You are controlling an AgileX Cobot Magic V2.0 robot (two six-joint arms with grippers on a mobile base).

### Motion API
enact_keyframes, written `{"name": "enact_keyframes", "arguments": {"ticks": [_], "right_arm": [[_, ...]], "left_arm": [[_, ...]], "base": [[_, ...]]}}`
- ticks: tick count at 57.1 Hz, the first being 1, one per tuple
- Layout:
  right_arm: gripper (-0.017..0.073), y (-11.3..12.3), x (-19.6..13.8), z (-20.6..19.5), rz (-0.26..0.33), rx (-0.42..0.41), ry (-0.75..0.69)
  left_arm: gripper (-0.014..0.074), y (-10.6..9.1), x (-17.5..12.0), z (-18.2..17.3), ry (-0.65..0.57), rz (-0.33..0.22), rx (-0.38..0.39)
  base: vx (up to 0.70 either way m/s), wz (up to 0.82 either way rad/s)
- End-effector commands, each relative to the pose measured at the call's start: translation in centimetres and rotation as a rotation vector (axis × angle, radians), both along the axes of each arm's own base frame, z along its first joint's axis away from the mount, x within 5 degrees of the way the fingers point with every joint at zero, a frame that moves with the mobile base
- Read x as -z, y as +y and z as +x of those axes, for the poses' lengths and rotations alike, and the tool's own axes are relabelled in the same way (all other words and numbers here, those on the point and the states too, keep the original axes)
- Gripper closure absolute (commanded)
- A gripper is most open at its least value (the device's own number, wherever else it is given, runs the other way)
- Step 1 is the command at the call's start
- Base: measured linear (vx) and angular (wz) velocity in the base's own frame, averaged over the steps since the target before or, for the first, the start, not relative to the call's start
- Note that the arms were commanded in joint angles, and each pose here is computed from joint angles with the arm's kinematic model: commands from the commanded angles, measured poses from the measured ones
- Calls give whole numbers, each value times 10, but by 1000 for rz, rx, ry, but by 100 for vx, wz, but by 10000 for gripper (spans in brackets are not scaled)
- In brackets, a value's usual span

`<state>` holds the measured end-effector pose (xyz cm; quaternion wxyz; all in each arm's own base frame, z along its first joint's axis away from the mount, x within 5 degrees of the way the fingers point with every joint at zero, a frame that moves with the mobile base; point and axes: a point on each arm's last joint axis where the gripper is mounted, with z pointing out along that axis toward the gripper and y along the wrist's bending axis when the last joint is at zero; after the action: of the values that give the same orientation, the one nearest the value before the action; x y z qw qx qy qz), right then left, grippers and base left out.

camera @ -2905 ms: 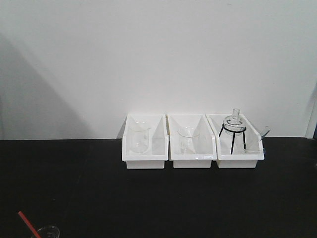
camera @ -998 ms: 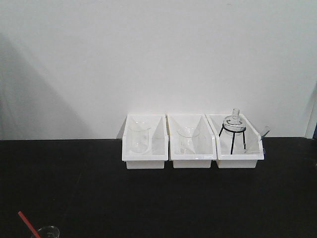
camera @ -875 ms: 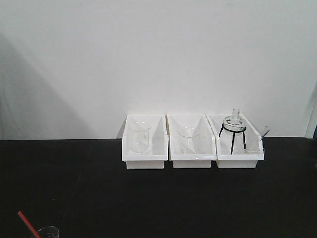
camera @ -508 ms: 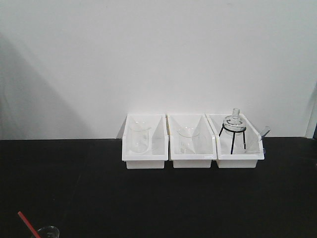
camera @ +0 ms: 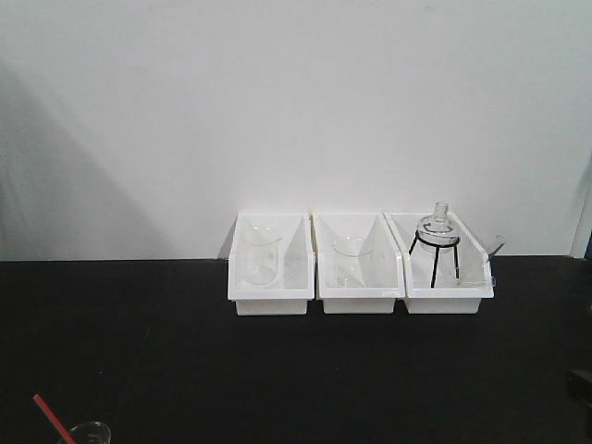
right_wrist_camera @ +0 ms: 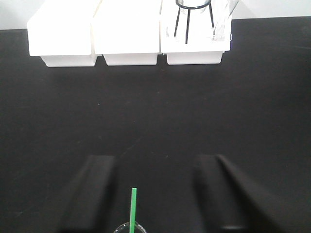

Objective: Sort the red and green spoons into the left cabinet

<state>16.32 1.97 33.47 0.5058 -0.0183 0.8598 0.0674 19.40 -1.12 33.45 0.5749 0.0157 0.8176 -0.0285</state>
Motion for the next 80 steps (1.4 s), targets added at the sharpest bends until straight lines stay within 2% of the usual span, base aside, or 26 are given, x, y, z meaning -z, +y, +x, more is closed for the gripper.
{"name": "enact_keyframes", "arguments": {"ticks": [1,6,11,14,20,29,41,50,55,66,80], "right_arm": [[-104,1,-18,4,55,8,-104],[-171,4,-15,4,87,-10,-76],[-170,9,-8,9,85,-65,-20],[-165,15,-2,17,112,-107,19],[-137,30,11,35,103,-198,48],[-86,47,39,61,74,-243,141],[-24,49,80,90,36,-198,278],[-22,48,105,104,28,-150,354],[-22,48,112,108,10,-140,371],[-22,47,122,111,40,-90,417],[21,46,136,116,28,-65,450]], "left_arm": [[129,0,-19,3,-110,-16,-8],[50,0,-18,3,-97,-33,-10],[7,-1,-17,3,-80,-85,-19],[-1,-1,-16,2,-70,-101,-20],[1,-1,-16,2,-63,-100,-19],[1,-1,-13,1,-32,-95,-15],[1,-1,-10,1,-5,-81,-11],[1,-2,-8,0,19,-79,-9],[6,-2,-8,0,26,-77,-8],[7,-2,-7,-1,33,-75,-8],[7,-2,-6,-1,38,-75,-7]], "base": [[0,0],[0,0],[0,0],[0,0],[0,0],[0,0],[0,0],[0,0],[0,0],[0,0],[0,0]]}}
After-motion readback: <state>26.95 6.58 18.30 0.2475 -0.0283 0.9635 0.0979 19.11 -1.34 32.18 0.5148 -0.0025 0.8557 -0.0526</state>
